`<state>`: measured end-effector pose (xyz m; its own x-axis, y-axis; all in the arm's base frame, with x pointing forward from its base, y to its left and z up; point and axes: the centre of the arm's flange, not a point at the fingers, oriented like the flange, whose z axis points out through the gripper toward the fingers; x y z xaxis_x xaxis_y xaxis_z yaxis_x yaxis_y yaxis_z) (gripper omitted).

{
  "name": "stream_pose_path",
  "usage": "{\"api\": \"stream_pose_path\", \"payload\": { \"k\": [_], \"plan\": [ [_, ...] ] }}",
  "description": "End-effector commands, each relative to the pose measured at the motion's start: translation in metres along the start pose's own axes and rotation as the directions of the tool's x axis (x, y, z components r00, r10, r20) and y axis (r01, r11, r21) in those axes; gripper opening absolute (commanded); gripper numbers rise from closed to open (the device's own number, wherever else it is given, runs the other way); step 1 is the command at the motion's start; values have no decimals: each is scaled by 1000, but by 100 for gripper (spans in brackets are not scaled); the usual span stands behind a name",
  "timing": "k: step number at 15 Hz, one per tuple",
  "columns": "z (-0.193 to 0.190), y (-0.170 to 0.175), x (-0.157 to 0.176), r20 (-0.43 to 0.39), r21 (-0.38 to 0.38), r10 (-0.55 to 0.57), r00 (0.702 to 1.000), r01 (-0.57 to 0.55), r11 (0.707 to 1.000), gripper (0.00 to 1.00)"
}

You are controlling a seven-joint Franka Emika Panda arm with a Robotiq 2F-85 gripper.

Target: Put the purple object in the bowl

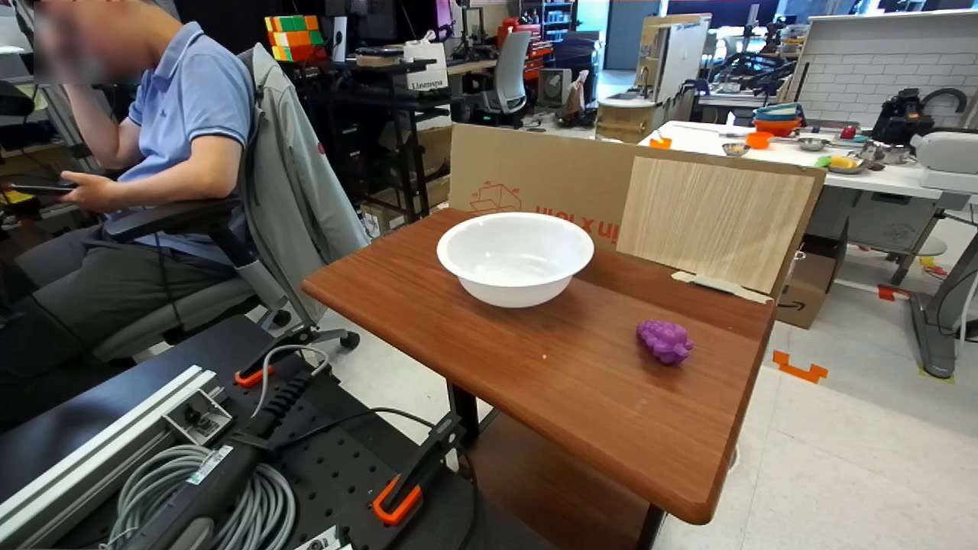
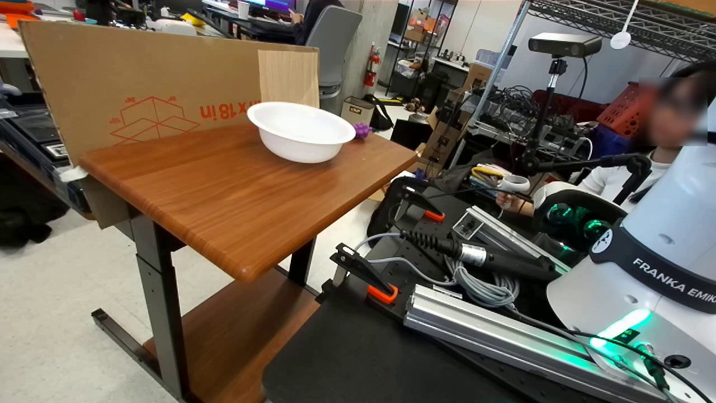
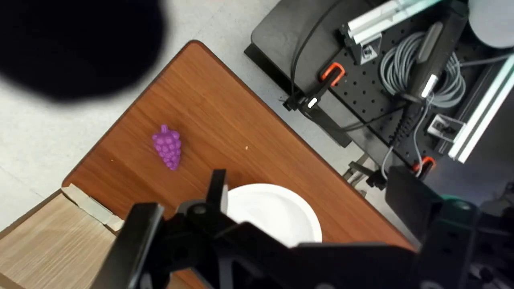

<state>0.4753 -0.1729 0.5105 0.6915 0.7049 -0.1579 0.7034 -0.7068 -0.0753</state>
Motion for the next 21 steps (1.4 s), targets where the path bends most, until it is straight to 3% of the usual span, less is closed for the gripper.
{"api": "stream_pose_path", "payload": {
  "k": [1,6,9,13,14,16,18,20,21],
  "plan": [
    [12,15,32,-96,49,170,981,-166,985,100],
    [43,48,63,-255,116,370,893,-352,929,100],
    [59,75,68,-353,135,468,810,-451,883,100],
    [71,110,65,-469,134,568,676,-581,803,100],
    [69,89,58,-416,129,528,740,-526,840,100],
    [74,100,56,-440,128,552,709,-559,819,100],
    [75,102,57,-441,129,559,703,-566,814,100],
    [75,95,47,-426,111,424,799,-420,901,100],
    [78,98,42,-414,72,379,828,-385,920,100]
  ]
}}
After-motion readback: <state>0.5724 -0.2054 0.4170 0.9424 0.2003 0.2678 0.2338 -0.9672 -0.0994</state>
